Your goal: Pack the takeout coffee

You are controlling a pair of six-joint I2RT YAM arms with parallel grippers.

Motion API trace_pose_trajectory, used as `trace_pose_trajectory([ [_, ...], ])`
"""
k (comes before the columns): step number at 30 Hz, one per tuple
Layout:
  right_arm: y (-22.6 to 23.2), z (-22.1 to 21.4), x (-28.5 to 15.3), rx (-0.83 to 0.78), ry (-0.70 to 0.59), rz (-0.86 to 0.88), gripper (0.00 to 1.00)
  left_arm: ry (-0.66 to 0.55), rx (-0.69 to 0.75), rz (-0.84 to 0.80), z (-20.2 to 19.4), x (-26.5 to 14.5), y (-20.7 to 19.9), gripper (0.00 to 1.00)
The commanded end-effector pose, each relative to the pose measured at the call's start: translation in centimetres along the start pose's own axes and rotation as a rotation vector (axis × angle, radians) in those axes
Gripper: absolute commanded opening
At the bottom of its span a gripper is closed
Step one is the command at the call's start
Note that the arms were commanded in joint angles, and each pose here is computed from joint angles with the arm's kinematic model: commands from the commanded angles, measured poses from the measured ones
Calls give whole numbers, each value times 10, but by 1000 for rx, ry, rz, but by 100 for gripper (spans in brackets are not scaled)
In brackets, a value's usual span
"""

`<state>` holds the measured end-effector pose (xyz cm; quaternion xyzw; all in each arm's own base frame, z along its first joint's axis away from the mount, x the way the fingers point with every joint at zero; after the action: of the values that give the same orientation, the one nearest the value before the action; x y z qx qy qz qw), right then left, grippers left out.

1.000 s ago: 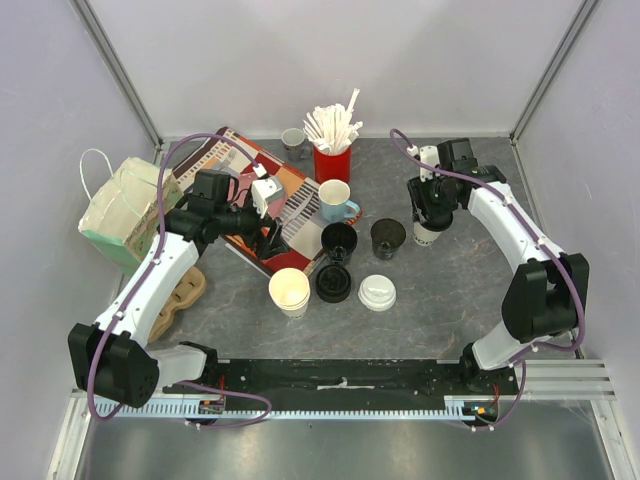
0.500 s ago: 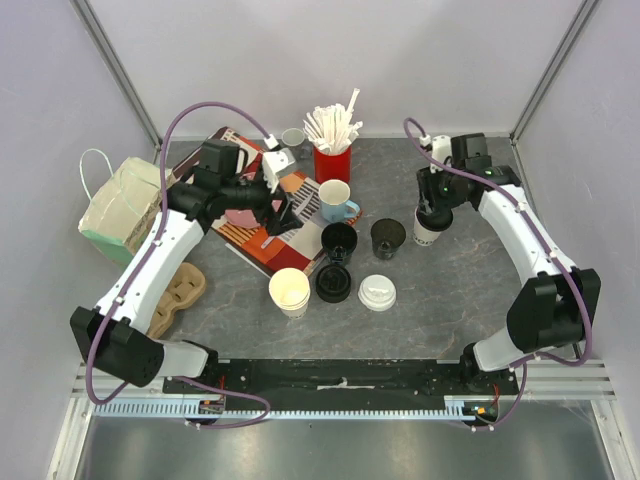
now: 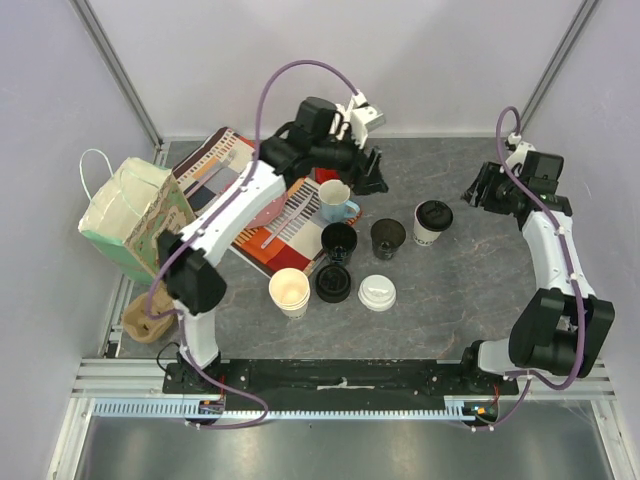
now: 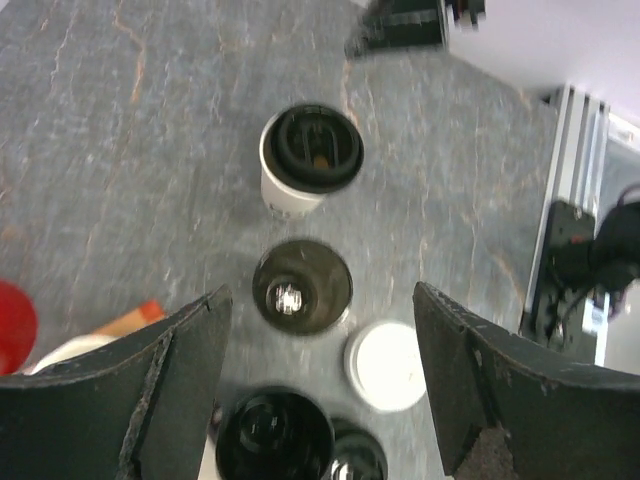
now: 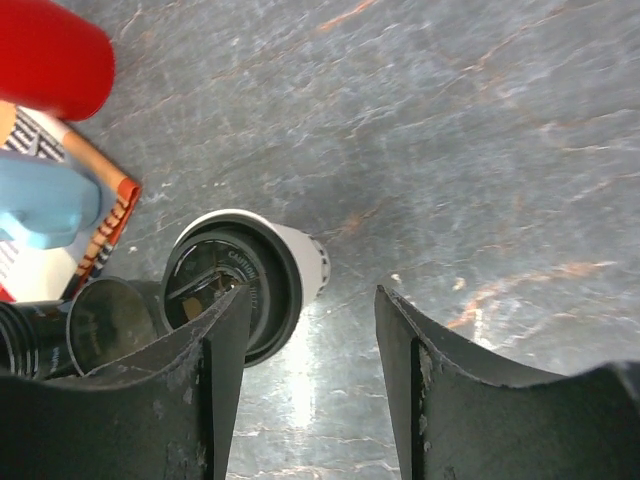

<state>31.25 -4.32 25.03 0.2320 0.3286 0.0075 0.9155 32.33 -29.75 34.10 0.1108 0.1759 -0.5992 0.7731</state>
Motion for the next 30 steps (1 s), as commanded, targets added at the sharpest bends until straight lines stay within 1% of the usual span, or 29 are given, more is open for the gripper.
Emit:
trace_pose_trajectory([
  [1,7,-4,12,43,-3,123,61,-60,-183,32,20,52,6,80],
  [2,7,-6,14,49,-2,127,61,-58,-198,24,19,61,6,80],
  [3,6,-11,16,71,9,132,61,-34,-231,19,6,81,12,80],
  [4,7,-11,19,77,6,156,61,-46,-251,23,8,86,13,80],
  [7,2,-17,28,95,32,142,60,-36,-275,37,-4,113,17,80],
  [10,0,-19,36,108,56,151,56,-35,-297,41,-11,131,16,78],
  [18,3,-27,48,103,101,168,51,-18,-345,5,-29,159,13,72],
  [22,5,-31,49,84,111,167,46,-5,-365,8,-38,166,15,70],
  [27,6,-31,47,79,111,164,46,17,-398,0,-50,175,16,69],
  [30,8,-33,49,72,121,171,45,27,-423,-2,-56,177,16,66],
])
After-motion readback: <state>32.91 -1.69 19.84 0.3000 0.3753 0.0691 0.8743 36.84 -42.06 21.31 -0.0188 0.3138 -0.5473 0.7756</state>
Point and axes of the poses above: each gripper's point midway between its finger pads, its own x axis out along the fingers, its own y axis along the line the jaws close on, z = x × y, the point moved 9 cm from there along -x, back along the fingers, and after that the axes turned 10 degrees about x, right-handed, at the moved point
